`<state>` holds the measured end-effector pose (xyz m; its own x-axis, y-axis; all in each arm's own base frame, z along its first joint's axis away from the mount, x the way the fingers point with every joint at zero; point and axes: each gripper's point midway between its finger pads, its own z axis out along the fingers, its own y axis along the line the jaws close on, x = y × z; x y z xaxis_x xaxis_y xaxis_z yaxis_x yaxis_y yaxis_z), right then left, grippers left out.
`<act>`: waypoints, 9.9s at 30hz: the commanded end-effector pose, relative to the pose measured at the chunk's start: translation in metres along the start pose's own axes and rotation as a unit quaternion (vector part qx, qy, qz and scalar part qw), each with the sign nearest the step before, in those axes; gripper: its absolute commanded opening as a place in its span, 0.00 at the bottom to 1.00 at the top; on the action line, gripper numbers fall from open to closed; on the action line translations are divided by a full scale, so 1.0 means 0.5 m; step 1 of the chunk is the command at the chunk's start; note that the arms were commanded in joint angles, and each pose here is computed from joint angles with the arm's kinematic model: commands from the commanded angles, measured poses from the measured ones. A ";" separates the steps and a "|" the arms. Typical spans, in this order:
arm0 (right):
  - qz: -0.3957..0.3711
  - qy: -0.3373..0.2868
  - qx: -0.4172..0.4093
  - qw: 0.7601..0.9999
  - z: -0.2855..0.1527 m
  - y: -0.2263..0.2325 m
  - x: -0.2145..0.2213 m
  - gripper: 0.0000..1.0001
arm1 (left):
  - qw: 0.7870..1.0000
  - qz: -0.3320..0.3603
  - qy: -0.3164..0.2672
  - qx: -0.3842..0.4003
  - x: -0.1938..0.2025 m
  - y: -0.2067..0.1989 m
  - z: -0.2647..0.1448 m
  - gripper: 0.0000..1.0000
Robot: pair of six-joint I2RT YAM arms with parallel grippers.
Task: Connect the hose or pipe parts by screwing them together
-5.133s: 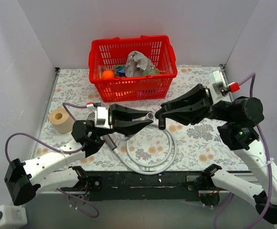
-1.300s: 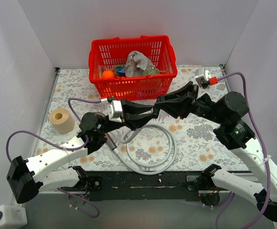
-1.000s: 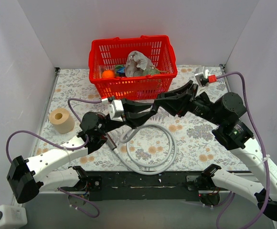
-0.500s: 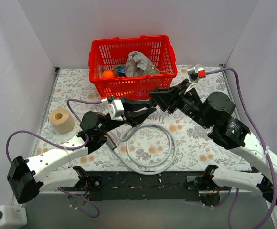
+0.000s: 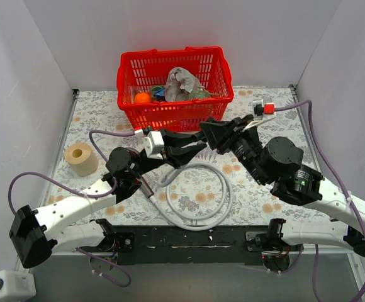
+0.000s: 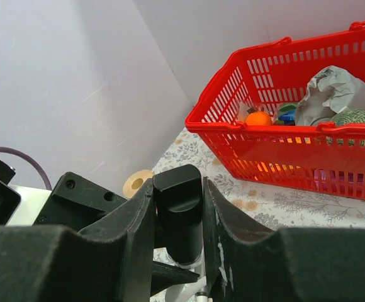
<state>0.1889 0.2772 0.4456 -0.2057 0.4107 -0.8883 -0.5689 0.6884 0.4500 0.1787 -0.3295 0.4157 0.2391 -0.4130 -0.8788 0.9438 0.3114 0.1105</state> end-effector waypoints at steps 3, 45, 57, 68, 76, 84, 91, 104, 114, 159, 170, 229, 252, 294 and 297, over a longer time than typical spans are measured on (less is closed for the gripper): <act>-0.063 0.091 0.004 0.994 -0.029 -0.017 0.164 0.01 | 0.979 0.050 -0.193 -0.026 -0.269 0.004 -0.001 0.00; -0.170 0.078 0.124 0.974 -0.089 0.072 0.194 0.01 | 0.983 0.109 -0.148 0.013 -0.220 -0.015 -0.005 0.00; -0.086 0.099 0.163 0.978 -0.076 0.023 0.205 0.01 | 0.982 0.113 -0.148 0.022 -0.216 -0.018 0.002 0.00; -0.071 0.121 0.182 0.973 -0.063 0.011 0.212 0.01 | 0.982 0.098 -0.156 0.025 -0.219 -0.025 -0.005 0.00; -0.060 0.142 0.216 0.964 -0.052 -0.008 0.235 0.01 | 0.983 0.106 -0.152 0.012 -0.215 -0.014 -0.005 0.00; -0.038 0.139 0.227 0.963 -0.053 -0.019 0.232 0.20 | 0.983 0.106 -0.150 0.007 -0.218 -0.013 -0.009 0.00; -0.024 0.135 0.217 0.966 -0.051 -0.013 0.224 0.39 | 0.984 0.103 -0.144 0.007 -0.210 -0.014 -0.012 0.00; 0.005 0.110 0.195 0.975 -0.052 -0.004 0.184 0.54 | 0.988 0.077 -0.132 0.010 -0.179 -0.026 -0.036 0.00; 0.023 0.088 0.181 0.979 -0.058 -0.005 0.148 0.59 | 0.991 0.064 -0.119 0.006 -0.169 -0.028 -0.045 0.00; 0.011 -0.041 0.089 0.995 -0.038 0.069 -0.073 0.75 | 0.997 -0.045 -0.039 0.040 -0.088 -0.079 -0.060 0.00; -0.077 -0.058 0.053 0.994 -0.066 0.069 -0.163 0.16 | 0.996 -0.066 -0.032 0.040 -0.077 -0.084 -0.066 0.00; -0.299 0.279 -0.203 0.890 -0.088 0.143 0.085 0.01 | 0.991 -0.066 0.007 0.119 -0.071 -0.134 -0.061 0.00; -0.308 0.274 -0.167 0.896 -0.034 0.102 0.059 0.01 | 0.986 -0.046 -0.004 0.159 -0.095 -0.160 -0.070 0.00; -0.244 0.274 -0.261 0.893 -0.121 0.035 0.093 0.01 | 0.992 -0.047 -0.027 0.115 -0.131 -0.127 -0.049 0.00; -0.239 0.279 -0.265 0.892 -0.132 0.034 0.096 0.01 | 0.992 -0.045 -0.029 0.110 -0.132 -0.124 -0.047 0.00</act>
<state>0.1330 0.2718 0.3939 -0.1200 -0.3604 -0.9250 -0.9491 0.3149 0.0004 0.0958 -0.3149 0.4047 0.0741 -0.3609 -0.9297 0.9968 -0.0026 0.0805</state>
